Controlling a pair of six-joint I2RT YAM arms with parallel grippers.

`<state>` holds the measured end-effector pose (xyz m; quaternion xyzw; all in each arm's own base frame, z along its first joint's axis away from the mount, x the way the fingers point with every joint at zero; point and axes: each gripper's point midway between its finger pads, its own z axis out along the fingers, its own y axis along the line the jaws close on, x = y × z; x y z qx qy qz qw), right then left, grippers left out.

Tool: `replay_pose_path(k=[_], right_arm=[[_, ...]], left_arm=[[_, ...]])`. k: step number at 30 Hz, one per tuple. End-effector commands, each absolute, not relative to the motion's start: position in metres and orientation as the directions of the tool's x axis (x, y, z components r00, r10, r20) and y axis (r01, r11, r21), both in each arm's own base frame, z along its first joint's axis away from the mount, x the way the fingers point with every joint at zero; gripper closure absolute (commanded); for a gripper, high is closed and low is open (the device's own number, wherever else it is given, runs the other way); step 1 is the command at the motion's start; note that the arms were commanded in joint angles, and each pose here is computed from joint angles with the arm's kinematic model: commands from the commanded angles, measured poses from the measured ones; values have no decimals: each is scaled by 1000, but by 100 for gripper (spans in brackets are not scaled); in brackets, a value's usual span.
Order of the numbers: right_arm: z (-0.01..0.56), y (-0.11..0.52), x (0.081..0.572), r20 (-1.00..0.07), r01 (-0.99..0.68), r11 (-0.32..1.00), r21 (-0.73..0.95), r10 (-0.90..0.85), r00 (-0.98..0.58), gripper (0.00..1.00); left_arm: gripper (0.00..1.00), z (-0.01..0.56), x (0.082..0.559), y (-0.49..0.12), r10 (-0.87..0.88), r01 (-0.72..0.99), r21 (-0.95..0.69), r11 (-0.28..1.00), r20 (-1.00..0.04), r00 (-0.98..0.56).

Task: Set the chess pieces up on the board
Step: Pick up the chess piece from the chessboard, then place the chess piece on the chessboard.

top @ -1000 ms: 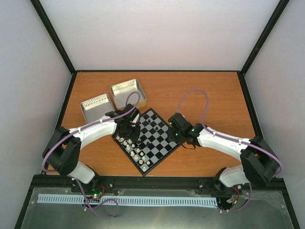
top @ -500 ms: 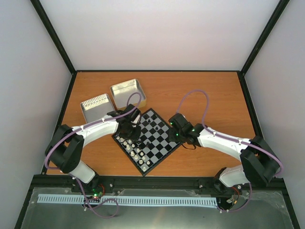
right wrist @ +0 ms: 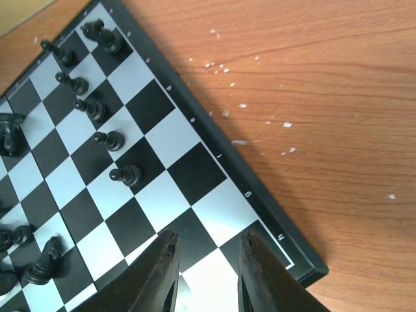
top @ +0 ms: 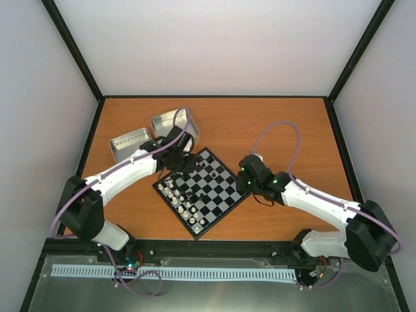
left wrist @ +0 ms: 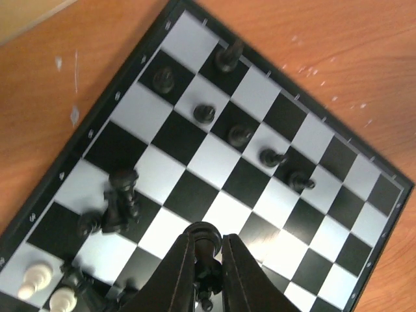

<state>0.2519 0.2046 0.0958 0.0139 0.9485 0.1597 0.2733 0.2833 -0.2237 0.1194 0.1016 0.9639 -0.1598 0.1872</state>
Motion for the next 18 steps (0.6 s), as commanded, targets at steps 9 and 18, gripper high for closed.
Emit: replay_pose_path(k=[9, 18], right_arm=[[117, 162, 248, -582, 58, 950, 308, 236, -778, 73], [120, 148, 239, -589, 84, 948, 308, 260, -766, 72]], left_arm=[[93, 145, 360, -259, 197, 315, -158, 936, -506, -839], [92, 122, 398, -276, 272, 344, -70, 936, -473, -838]])
